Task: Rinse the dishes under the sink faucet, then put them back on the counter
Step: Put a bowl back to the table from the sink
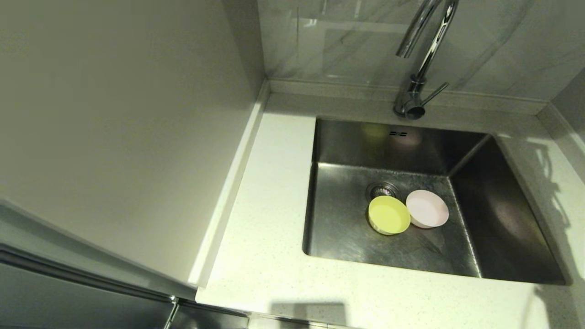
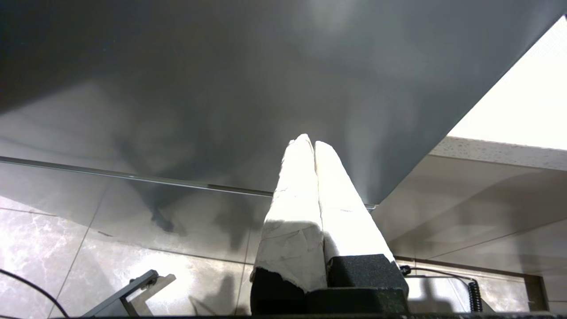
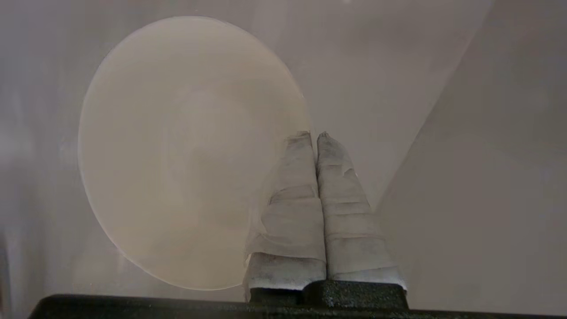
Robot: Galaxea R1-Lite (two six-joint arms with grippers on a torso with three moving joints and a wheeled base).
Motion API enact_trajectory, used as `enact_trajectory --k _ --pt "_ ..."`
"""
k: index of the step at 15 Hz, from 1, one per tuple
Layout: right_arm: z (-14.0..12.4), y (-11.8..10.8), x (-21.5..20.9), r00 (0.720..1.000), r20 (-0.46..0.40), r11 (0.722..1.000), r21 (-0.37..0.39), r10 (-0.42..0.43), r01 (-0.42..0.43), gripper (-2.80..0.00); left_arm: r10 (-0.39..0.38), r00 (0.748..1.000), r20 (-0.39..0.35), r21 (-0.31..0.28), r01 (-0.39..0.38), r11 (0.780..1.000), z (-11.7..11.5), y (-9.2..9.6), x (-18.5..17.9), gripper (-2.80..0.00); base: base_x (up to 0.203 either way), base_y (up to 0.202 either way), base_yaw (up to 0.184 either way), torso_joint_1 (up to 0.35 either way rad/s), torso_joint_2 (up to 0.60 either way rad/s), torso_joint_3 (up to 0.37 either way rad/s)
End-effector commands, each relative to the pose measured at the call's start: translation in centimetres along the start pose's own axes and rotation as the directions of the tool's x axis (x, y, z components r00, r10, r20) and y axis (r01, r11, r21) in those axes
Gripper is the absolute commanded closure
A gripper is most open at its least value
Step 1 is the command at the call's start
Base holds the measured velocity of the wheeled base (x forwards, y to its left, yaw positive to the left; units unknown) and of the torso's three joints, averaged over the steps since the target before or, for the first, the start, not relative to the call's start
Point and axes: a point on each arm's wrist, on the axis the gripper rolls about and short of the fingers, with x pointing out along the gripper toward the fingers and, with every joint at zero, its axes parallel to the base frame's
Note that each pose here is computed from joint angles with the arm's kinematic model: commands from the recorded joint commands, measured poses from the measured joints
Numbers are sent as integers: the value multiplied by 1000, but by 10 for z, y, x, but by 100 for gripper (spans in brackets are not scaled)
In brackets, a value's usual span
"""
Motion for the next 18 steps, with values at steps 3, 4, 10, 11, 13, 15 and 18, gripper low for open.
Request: enact_trajectory --k 3,4,10,11,13,15,18 --pt "-24 1 9 983 -183 1000 -2 27 -28 0 1 1000 2 -1 -1 1000 0 0 0 0 0 0 0 0 0 0" --pt "-10 -3 12 978 -207 999 -1 33 -34 0 1 1000 2 -1 -1 1000 0 0 0 0 0 0 0 0 0 0" --pt "-84 -23 -12 632 -774 999 6 38 -53 0 1 1000 2 -1 -1 1000 0 0 0 0 0 0 0 0 0 0" --pt "-100 -24 -13 586 -809 999 9 37 -51 0 1 1000 2 -1 -1 1000 0 0 0 0 0 0 0 0 0 0" --pt "-132 -28 -8 524 -852 999 2 20 -36 0 1 1000 2 -1 -1 1000 0 0 0 0 0 0 0 0 0 0" --pt "-157 -30 -4 478 -878 999 -32 -21 -15 0 1 1000 2 -1 -1 1000 0 0 0 0 0 0 0 0 0 0" --pt "-185 -29 -1 431 -902 999 -47 -36 -16 0 1 1000 2 -1 -1 1000 0 0 0 0 0 0 0 0 0 0"
